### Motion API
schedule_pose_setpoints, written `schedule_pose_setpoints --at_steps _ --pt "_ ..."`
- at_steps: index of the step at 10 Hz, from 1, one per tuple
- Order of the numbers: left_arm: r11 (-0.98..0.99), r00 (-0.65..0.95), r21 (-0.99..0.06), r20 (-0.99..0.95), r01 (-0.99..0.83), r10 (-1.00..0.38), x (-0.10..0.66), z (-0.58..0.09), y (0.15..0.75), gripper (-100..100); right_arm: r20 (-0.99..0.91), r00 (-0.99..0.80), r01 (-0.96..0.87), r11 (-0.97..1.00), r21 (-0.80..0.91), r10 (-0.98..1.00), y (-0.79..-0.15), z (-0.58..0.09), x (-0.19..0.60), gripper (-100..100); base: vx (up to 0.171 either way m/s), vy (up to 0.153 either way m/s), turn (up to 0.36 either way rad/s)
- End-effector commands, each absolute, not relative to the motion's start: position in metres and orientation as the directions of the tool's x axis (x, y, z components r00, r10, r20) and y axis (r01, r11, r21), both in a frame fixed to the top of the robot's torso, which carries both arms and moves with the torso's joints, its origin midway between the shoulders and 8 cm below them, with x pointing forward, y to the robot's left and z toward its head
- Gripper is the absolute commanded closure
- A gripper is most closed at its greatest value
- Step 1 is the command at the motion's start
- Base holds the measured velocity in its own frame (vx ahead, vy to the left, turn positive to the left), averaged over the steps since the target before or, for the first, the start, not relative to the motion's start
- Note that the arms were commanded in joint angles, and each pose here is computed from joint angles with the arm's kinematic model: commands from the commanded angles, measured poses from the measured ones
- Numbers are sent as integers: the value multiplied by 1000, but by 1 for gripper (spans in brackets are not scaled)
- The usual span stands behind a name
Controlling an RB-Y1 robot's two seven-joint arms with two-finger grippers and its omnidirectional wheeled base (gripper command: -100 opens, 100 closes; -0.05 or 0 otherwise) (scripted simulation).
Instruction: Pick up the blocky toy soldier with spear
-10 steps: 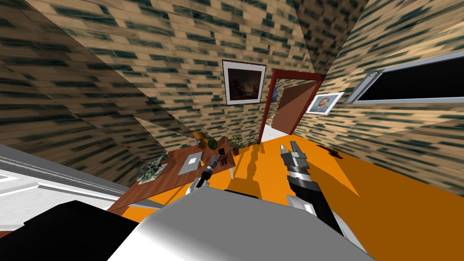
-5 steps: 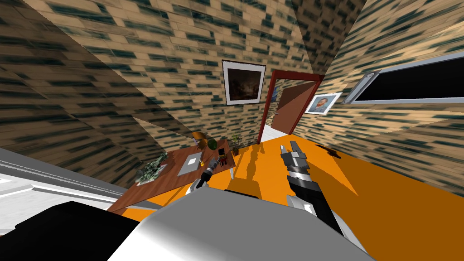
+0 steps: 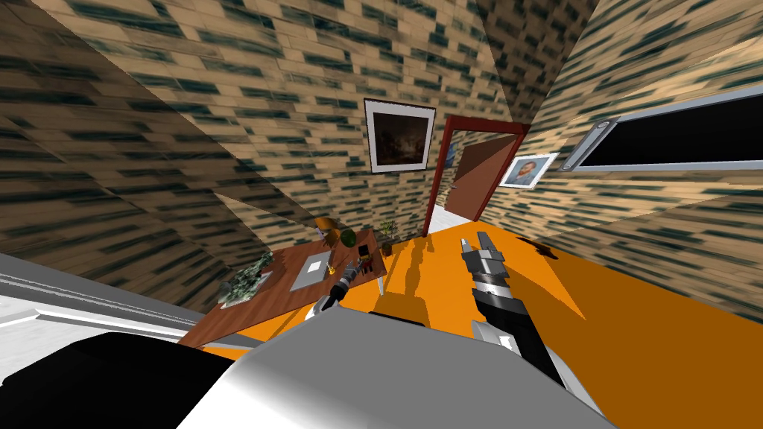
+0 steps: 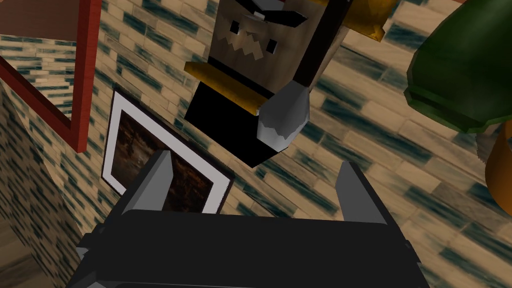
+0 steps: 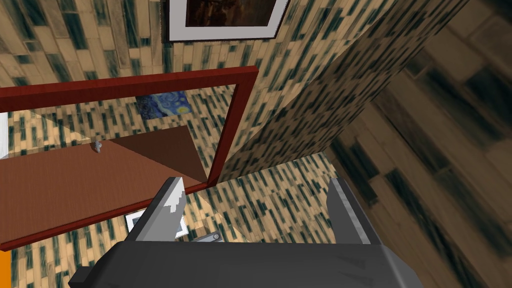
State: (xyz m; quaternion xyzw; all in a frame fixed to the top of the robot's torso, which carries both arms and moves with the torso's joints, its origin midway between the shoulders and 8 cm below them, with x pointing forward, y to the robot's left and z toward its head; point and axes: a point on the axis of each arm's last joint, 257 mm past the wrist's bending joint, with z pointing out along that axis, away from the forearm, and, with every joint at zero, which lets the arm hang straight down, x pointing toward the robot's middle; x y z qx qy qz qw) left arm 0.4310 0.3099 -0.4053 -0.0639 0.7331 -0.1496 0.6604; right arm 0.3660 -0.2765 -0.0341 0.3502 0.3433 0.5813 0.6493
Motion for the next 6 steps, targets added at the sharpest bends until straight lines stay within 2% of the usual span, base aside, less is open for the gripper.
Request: schedule_pose_setpoints --at_steps 1,6 --pt "955 -142 -280 -954 102 -264 426 -417 313 -100 -39 88 -514 79 854 995 -276 -34 366 0 19 -4 -18" --pt "967 -186 -231 -960 106 -209 419 -437 318 -100 -39 88 -514 79 854 995 -276 -34 366 0 24 -3 -17"
